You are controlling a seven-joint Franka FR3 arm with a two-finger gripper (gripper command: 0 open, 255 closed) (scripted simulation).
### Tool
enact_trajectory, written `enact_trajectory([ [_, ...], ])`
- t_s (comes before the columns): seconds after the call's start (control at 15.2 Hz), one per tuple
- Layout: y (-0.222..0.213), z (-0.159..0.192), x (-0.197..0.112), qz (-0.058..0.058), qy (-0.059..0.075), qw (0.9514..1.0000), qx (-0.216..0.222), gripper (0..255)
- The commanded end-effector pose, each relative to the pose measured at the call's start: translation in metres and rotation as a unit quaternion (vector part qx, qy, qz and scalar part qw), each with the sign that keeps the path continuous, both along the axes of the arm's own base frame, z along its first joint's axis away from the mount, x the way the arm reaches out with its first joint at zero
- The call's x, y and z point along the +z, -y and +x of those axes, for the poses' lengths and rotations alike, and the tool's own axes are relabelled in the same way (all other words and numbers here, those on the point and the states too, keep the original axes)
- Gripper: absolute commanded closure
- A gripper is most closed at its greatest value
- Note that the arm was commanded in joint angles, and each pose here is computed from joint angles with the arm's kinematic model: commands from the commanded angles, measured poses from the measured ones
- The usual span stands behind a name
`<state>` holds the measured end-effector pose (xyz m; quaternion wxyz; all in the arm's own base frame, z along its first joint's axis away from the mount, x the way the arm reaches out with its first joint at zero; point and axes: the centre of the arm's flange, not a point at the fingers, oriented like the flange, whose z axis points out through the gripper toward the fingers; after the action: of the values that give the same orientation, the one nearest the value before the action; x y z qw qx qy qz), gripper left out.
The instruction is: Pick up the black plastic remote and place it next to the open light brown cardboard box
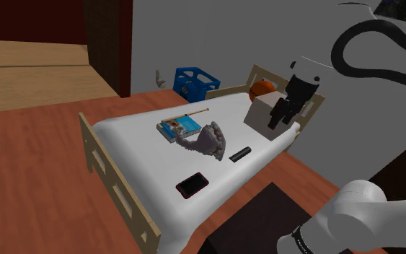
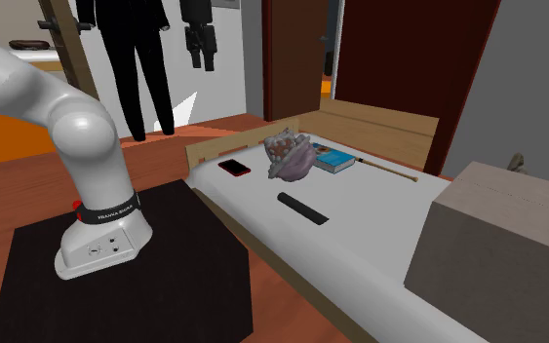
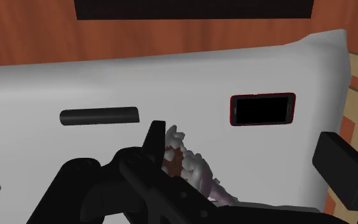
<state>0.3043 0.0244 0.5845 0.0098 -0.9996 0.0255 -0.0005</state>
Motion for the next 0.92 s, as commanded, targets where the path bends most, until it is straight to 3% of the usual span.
enact_trajectory([
  [0.0, 0.000, 0.000, 0.000, 0.000, 0.000, 1.0000, 0.000, 0],
  [0.2, 0.012, 0.029, -0.026, 0.008, -0.007, 0.9982, -0.059, 0],
  [0.4, 0.028, 0.057, -0.053, 0.015, -0.013, 0.9928, -0.118, 0],
  [0.59, 0.046, 0.082, -0.081, 0.022, -0.020, 0.9838, -0.177, 0],
  [0.86, 0.073, 0.111, -0.119, 0.032, -0.029, 0.9663, -0.254, 0],
])
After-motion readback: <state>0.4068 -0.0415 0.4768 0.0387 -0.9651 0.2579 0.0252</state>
